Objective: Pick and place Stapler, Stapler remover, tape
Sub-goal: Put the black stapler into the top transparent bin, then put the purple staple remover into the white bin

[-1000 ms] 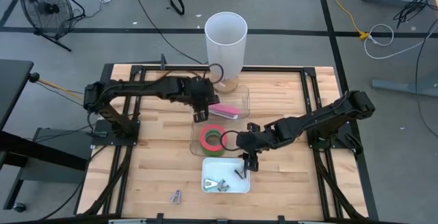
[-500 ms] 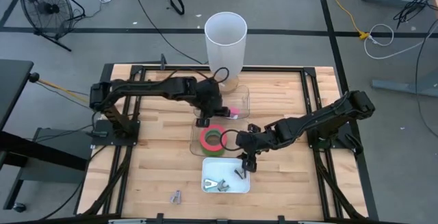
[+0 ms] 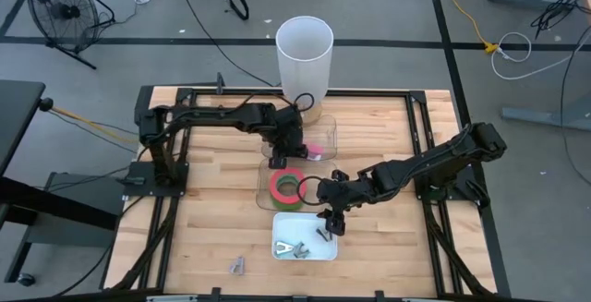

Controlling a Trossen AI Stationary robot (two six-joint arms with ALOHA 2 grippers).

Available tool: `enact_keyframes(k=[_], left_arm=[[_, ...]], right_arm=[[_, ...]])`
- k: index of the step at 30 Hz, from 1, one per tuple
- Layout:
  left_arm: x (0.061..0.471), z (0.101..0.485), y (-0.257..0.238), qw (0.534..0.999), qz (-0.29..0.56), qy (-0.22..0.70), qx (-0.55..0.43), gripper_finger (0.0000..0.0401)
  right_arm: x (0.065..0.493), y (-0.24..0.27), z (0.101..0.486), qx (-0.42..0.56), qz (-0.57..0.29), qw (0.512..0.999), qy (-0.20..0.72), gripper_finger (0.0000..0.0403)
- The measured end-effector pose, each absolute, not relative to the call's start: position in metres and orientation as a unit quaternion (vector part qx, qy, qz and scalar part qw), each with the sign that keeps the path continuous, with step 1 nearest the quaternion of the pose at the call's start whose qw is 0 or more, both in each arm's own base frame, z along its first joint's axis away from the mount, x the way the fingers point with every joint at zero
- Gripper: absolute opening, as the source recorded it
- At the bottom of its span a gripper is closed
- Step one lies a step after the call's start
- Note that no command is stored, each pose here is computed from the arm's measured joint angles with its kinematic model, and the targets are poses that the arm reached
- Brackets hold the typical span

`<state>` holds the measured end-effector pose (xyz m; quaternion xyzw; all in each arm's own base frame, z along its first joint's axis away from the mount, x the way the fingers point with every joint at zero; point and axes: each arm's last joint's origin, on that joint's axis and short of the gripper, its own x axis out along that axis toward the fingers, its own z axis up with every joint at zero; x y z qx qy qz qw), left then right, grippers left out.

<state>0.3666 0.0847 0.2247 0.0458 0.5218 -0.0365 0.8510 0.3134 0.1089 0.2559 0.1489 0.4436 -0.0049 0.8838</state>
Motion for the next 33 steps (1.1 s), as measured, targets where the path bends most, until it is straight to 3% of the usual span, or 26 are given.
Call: enact_keyframes(k=[10, 17, 25, 28, 33], left_arm=[[0.375, 0.193, 0.091, 0.832, -0.055, 0.552, 0.022, 0.0121], [0.376, 0.190, 0.093, 0.831, -0.026, 0.556, 0.013, 0.0121], [0.376, 0.192, 0.096, 0.831, 0.017, 0.557, 0.002, 0.0272], [0.376, 0.192, 0.096, 0.830, 0.017, 0.558, 0.002, 0.0295], [0.375, 0.194, 0.096, 0.830, 0.010, 0.557, 0.013, 0.0300]], right_arm=[[0.314, 0.109, 0.257, 0.147, 0.003, 0.886, 0.441, 0.0228], [0.314, 0.109, 0.257, 0.140, 0.006, 0.887, 0.441, 0.0228], [0.314, 0.109, 0.257, 0.136, 0.002, 0.888, 0.439, 0.0228], [0.314, 0.109, 0.257, 0.136, 0.002, 0.888, 0.440, 0.0228], [0.314, 0.109, 0.257, 0.136, 0.002, 0.888, 0.439, 0.0228]])
